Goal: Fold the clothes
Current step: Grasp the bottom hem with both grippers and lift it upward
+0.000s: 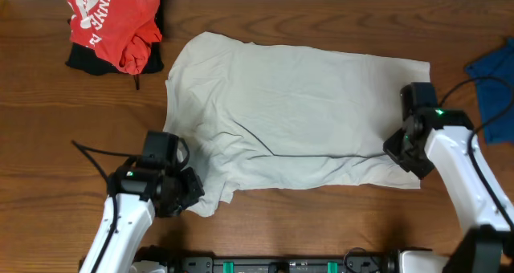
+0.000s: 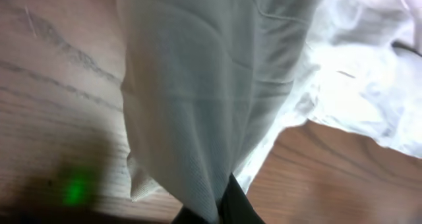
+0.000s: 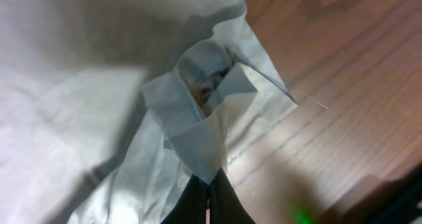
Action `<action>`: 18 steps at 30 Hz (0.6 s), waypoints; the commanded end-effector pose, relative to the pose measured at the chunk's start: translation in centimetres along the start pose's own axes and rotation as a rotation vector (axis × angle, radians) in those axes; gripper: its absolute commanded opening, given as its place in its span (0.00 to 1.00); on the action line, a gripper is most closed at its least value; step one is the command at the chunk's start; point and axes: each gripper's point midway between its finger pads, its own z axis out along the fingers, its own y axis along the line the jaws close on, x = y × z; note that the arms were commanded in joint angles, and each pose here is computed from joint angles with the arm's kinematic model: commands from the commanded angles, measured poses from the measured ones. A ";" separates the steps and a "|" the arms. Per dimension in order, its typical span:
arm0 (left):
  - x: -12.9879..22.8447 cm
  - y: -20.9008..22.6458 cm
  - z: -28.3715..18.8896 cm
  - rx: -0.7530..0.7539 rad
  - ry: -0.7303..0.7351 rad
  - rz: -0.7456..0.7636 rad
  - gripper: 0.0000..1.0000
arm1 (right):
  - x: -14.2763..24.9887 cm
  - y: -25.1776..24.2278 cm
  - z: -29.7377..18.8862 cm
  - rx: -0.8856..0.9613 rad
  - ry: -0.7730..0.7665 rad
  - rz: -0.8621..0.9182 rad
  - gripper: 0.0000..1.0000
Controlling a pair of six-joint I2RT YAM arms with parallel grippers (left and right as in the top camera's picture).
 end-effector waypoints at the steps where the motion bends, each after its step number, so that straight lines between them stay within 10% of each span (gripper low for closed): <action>1: 0.5 -0.8 -1.0 0.047 0.004 -0.006 0.06 | -0.3 -0.5 -1.4 -0.029 -0.040 0.010 0.01; 18: 0.6 -2.4 -6.4 0.113 -0.081 0.020 0.06 | 1.8 -3.6 -2.8 0.041 0.011 -0.010 0.01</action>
